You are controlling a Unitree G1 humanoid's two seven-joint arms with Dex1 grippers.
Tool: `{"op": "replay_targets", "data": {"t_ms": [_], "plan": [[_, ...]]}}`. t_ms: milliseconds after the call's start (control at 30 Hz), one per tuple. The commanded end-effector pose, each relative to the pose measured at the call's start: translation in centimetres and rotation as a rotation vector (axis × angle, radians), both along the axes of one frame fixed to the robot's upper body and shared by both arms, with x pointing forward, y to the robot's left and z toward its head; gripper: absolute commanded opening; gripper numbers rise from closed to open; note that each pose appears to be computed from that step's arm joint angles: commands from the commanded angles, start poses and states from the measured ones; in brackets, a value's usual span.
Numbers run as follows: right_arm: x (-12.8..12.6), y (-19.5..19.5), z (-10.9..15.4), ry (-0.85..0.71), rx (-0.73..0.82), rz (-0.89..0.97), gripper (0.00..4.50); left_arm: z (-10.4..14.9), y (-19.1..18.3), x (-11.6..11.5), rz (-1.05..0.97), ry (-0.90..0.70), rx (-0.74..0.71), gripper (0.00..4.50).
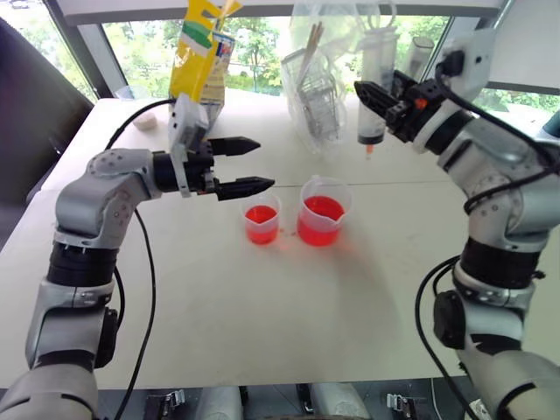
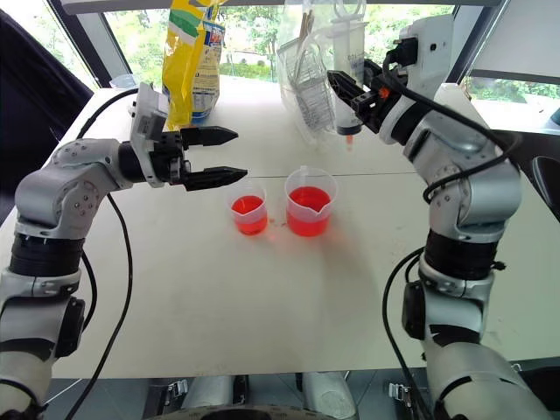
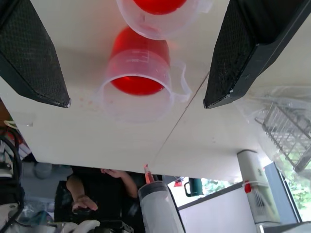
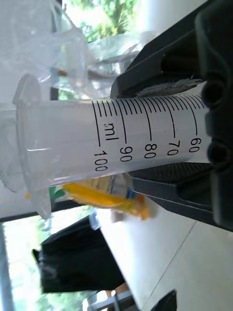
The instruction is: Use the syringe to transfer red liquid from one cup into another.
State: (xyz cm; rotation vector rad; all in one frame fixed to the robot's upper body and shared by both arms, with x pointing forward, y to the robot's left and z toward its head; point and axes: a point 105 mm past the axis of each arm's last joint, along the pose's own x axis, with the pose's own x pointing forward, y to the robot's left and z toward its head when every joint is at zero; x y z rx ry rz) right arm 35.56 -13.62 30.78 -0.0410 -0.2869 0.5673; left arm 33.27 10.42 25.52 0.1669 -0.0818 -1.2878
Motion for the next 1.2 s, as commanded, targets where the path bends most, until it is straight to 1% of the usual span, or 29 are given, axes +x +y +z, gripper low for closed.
{"op": "replay_targets", "data": {"t_ms": [33,167,267,433,533,733,1100,1200], "plan": [[-1.2,1.3,-0.7,-0.056,0.065,0.057,1.43,2.2,-0.5,0.2,-0.037,-0.084,-0.002,4.50],[-1.3,2.6,-3.4,-0.035,0.113,0.086,1.43,3.2,-0.9,0.6,-0.067,-0.086,-0.029,4.50],[-1.0,3.4,-5.8,-0.024,0.132,0.091,1.43,3.5,-1.5,1.1,-0.075,-0.089,-0.032,4.50],[-0.3,4.0,-9.2,0.000,0.099,0.073,1.43,3.9,-3.3,1.7,-0.106,-0.089,-0.074,4.50],[-0.4,4.3,-10.3,0.018,0.093,0.072,1.43,3.9,-4.5,2.4,-0.102,-0.094,-0.087,4.50],[-0.4,4.3,-11.6,0.035,0.061,0.061,1.43,3.8,-6.7,3.4,-0.104,-0.096,-0.106,4.50],[-0.8,4.8,-12.2,0.047,0.025,0.077,1.43,2.9,-8.6,5.4,-0.066,-0.047,-0.141,4.50],[-0.7,4.8,-12.2,0.050,0.021,0.078,1.43,2.7,-8.9,5.6,-0.064,-0.030,-0.151,4.50]]}}
